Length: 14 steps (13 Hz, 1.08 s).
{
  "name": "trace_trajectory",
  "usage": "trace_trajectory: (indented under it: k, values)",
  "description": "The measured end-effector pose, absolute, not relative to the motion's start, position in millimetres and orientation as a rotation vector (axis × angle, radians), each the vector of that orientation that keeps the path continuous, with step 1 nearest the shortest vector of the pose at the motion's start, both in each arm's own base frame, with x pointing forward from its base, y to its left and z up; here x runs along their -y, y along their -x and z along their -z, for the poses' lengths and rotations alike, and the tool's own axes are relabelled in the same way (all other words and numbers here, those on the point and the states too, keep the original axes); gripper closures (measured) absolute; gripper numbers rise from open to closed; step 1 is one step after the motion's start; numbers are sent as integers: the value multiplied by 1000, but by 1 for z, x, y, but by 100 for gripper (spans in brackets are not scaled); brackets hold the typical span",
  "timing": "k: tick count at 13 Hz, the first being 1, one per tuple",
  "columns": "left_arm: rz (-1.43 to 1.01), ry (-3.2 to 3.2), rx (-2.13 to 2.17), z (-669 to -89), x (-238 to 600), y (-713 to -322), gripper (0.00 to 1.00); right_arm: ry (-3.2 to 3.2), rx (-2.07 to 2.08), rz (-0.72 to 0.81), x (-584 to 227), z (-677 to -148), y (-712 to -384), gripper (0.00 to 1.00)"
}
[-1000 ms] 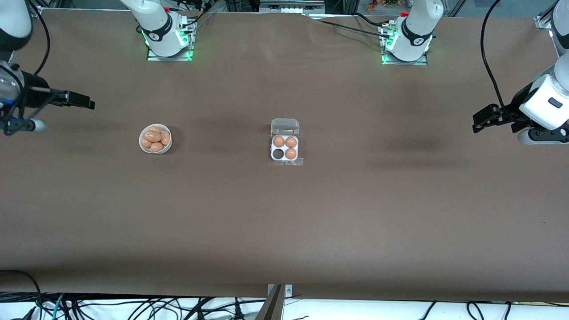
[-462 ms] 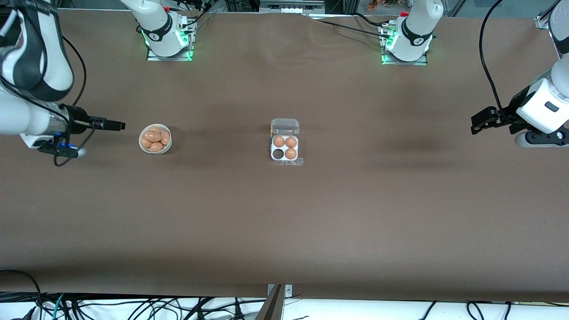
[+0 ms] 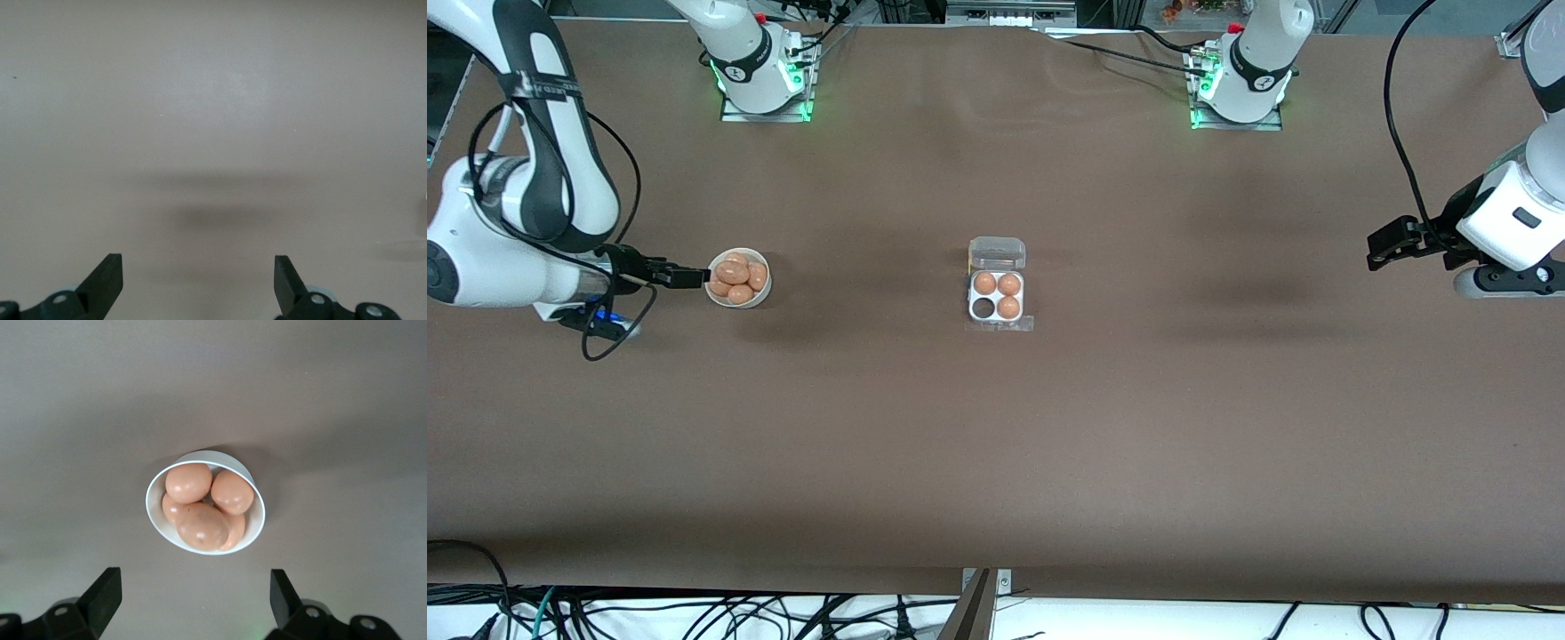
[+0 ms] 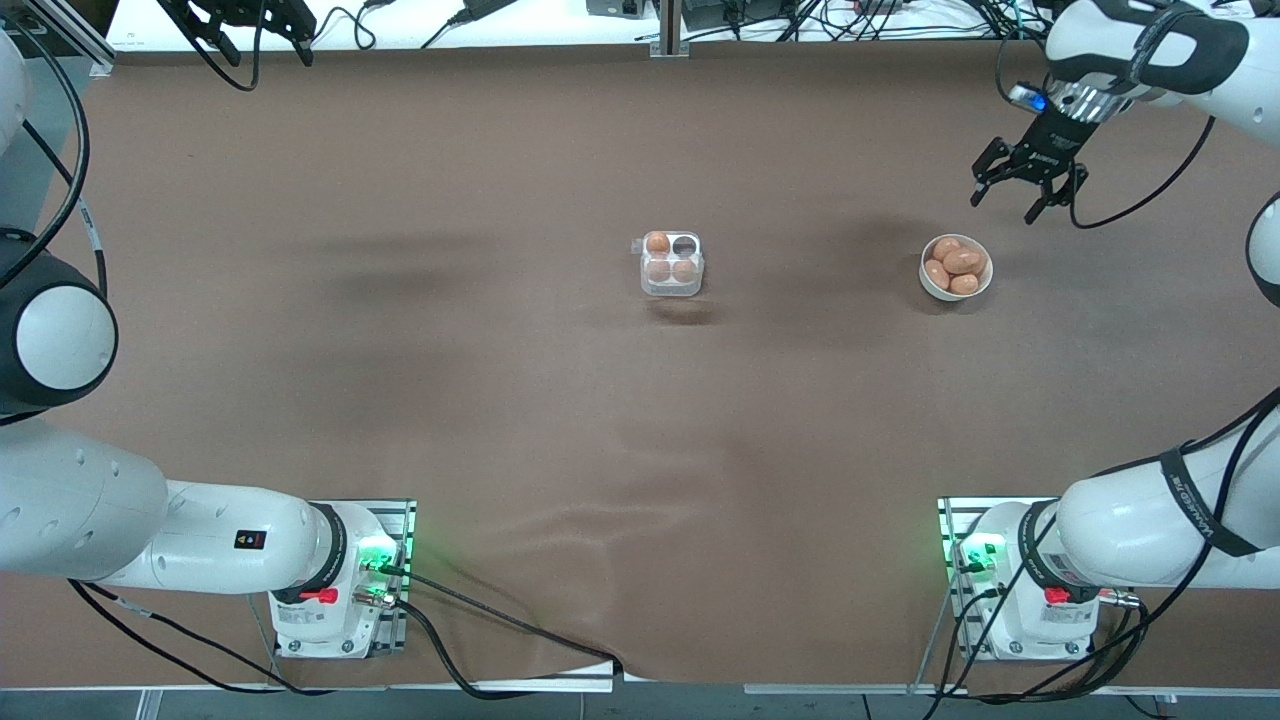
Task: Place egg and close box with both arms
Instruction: 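Lower the right gripper into the bowl and grasp a brown egg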
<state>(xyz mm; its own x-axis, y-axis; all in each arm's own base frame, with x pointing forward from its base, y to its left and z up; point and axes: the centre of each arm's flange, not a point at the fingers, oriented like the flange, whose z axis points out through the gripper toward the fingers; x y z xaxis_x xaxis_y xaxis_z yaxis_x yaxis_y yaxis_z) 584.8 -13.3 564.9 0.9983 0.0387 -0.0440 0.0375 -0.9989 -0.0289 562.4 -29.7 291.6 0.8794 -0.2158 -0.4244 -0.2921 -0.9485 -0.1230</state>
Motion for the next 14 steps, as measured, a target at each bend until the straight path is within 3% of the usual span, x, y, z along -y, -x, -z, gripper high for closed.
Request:
trace_trajectory:
  k: [9, 14]
  values:
    - [-69, 3112, 60, -565, 13, -585, 0, 2851, -455, -587, 23, -237, -531, 2]
    - [-69, 3112, 62, -565, 13, -585, 0, 2858, -444, -566, 14, -228, -531, 8]
